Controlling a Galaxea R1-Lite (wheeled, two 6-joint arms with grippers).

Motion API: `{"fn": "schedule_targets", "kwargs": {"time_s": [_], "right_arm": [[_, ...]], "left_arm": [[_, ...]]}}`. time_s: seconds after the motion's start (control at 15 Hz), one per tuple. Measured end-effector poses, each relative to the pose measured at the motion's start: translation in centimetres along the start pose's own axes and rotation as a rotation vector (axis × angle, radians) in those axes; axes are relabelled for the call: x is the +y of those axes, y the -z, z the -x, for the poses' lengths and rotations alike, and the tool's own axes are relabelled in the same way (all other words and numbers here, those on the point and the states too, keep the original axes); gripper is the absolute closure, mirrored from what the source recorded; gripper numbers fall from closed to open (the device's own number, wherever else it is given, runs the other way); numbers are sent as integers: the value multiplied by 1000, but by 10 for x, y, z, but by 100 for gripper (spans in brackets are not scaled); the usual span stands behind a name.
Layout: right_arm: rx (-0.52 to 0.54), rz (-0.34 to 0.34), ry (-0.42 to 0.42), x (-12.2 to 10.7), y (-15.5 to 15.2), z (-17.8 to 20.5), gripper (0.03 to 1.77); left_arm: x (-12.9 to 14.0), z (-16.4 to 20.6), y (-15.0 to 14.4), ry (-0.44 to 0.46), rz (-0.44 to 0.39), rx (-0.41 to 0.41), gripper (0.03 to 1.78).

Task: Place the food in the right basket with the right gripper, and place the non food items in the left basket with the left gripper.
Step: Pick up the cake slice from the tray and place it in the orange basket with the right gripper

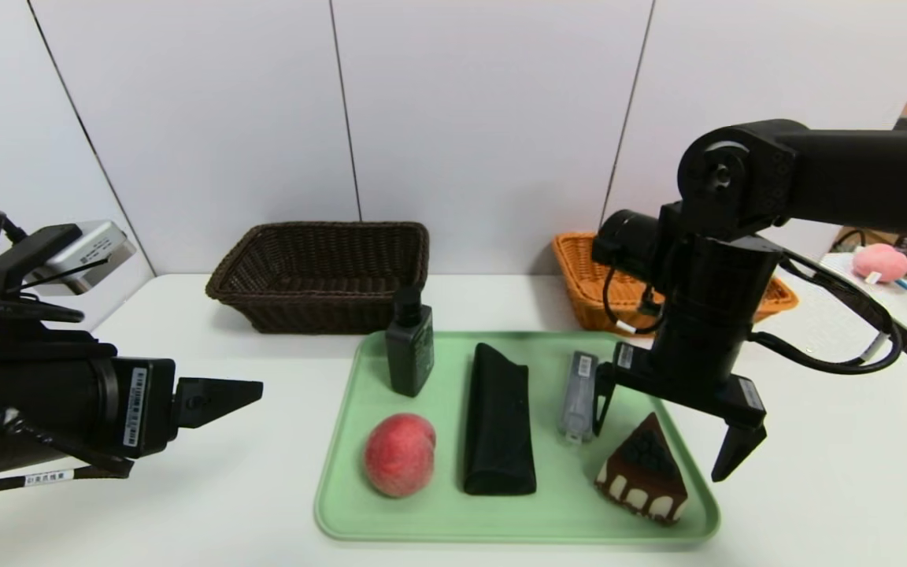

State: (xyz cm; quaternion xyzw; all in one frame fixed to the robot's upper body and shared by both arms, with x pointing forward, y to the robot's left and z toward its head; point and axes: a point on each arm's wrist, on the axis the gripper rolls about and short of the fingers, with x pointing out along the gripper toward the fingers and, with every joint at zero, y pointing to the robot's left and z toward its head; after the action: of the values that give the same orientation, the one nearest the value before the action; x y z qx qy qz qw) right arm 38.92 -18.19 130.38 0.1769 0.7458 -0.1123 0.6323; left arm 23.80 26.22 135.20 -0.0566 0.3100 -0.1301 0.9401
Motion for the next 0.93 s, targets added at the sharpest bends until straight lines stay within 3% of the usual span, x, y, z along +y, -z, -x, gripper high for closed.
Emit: {"fn": "schedule_targets", "kwargs": {"time_s": [0.4, 0.67, 0.8, 0.93], "right_arm": [[69, -17, 48, 3, -9, -17, 9], [107, -22, 39, 5, -12, -22, 73], [122, -27, 32, 6, -12, -24, 92], [127, -30, 30, 6, -12, -24, 100]], "left_arm": [[2, 9, 3, 5, 2, -16, 12], [3, 15, 6, 5, 4, -18, 12], [4, 19, 7, 6, 4, -21, 12], [5, 24, 9, 6, 4, -24, 12]]}}
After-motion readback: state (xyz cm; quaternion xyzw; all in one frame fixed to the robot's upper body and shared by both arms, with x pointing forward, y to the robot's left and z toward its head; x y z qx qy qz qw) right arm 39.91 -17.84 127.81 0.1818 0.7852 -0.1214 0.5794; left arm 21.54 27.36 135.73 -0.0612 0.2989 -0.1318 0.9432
